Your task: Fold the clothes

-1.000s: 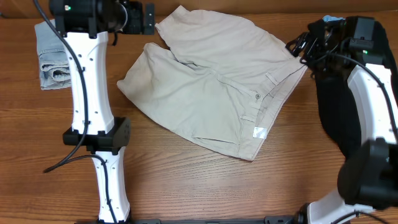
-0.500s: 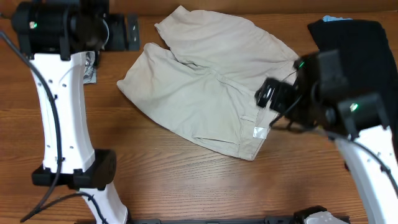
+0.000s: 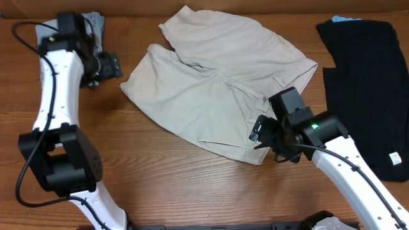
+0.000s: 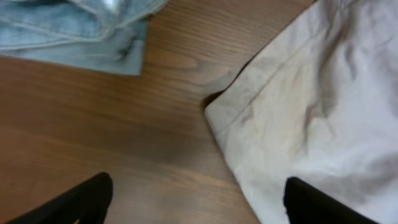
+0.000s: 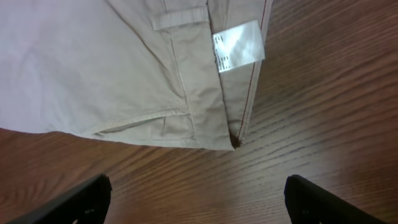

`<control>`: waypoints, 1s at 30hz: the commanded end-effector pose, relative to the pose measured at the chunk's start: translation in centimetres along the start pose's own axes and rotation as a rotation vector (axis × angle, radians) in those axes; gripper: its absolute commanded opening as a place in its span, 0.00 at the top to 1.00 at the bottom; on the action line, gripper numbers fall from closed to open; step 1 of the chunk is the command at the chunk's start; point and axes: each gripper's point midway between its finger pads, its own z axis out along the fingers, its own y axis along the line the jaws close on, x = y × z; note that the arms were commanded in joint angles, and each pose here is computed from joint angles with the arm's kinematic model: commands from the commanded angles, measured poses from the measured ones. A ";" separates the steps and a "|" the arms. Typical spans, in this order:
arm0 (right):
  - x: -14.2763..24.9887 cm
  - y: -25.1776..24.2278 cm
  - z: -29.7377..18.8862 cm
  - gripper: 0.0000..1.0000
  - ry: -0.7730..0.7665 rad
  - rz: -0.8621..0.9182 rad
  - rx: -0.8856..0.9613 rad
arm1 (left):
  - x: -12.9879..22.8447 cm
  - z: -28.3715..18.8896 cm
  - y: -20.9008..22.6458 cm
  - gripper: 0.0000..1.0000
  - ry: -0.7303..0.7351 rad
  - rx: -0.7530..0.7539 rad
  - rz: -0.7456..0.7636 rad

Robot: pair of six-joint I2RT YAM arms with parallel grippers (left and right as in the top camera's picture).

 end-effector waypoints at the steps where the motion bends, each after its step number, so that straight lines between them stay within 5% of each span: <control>1: 0.7 -0.1 0.8 0.09 0.025 0.013 -0.012 | 1.8 2.5 -1.9 0.13 0.033 0.064 0.101; 13: 1.2 -0.6 3.9 0.25 0.027 0.020 -0.034 | 3.1 7.5 -1.9 0.24 -0.034 0.060 0.116; 24: 2.8 -1.8 7.2 0.25 0.068 0.027 -0.048 | 3.7 10.2 -3.4 0.29 -0.012 0.065 0.155; 30: 2.8 -1.8 7.2 0.25 0.068 0.024 -0.049 | 5.0 12.2 -2.7 0.42 0.036 -0.013 0.089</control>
